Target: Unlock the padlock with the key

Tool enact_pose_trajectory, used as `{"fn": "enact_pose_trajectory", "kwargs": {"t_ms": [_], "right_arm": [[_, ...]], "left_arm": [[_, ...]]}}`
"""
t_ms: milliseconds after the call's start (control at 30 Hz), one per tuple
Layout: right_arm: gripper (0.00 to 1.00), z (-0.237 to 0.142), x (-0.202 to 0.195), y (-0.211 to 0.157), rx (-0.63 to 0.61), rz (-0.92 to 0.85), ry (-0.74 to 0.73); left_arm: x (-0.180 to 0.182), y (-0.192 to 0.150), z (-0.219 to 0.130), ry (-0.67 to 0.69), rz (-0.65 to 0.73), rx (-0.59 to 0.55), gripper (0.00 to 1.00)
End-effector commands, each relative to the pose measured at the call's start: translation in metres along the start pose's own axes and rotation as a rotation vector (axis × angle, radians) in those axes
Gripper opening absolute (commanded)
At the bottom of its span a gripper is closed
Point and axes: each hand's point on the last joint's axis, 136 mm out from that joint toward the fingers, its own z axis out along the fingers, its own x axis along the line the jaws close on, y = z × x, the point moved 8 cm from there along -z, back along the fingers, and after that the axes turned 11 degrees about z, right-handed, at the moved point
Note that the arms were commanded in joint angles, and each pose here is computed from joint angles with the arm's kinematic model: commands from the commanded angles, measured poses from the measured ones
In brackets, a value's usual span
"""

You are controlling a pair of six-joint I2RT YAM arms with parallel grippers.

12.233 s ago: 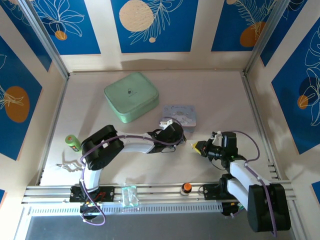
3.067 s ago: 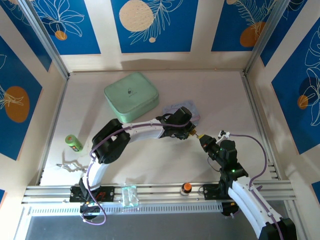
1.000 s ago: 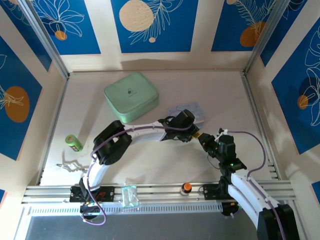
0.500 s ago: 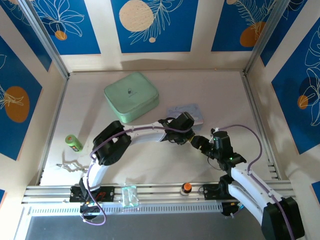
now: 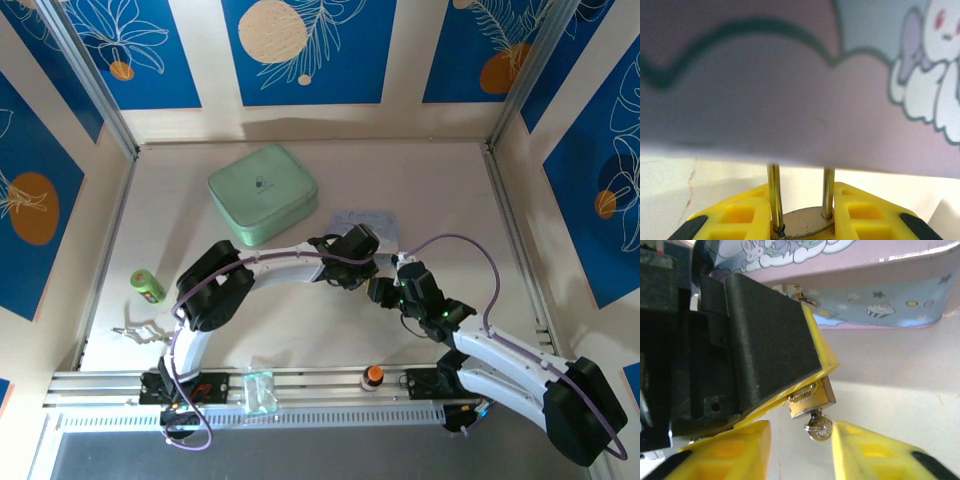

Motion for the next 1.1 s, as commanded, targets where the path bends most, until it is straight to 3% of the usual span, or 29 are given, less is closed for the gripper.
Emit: {"fn": "enact_pose_trajectory", "kwargs": {"t_ms": [0, 200, 433, 533, 700, 1067], "right_arm": [[0.32, 0.006, -0.005, 0.001, -0.087, -0.050, -0.006], [0.30, 0.011, 0.004, -0.002, -0.121, -0.153, -0.014], [0.25, 0.019, 0.013, 0.001, -0.103, -0.152, 0.043], [0.17, 0.024, 0.012, 0.003, -0.050, -0.039, 0.105], [0.12, 0.026, -0.002, 0.013, 0.016, 0.227, 0.249], [0.07, 0.037, -0.017, 0.018, 0.147, 0.447, 0.338]], "left_arm": [[0.014, 0.002, -0.008, 0.029, -0.035, 0.029, 0.12], [0.012, 0.006, -0.017, 0.001, -0.050, 0.025, 0.12], [0.007, 0.003, -0.017, -0.039, -0.059, 0.058, 0.12], [0.008, 0.003, -0.020, -0.064, -0.072, 0.052, 0.11], [0.007, 0.002, -0.021, -0.117, -0.099, 0.067, 0.09], [0.007, 0.002, -0.024, -0.179, -0.130, 0.079, 0.09]]}}
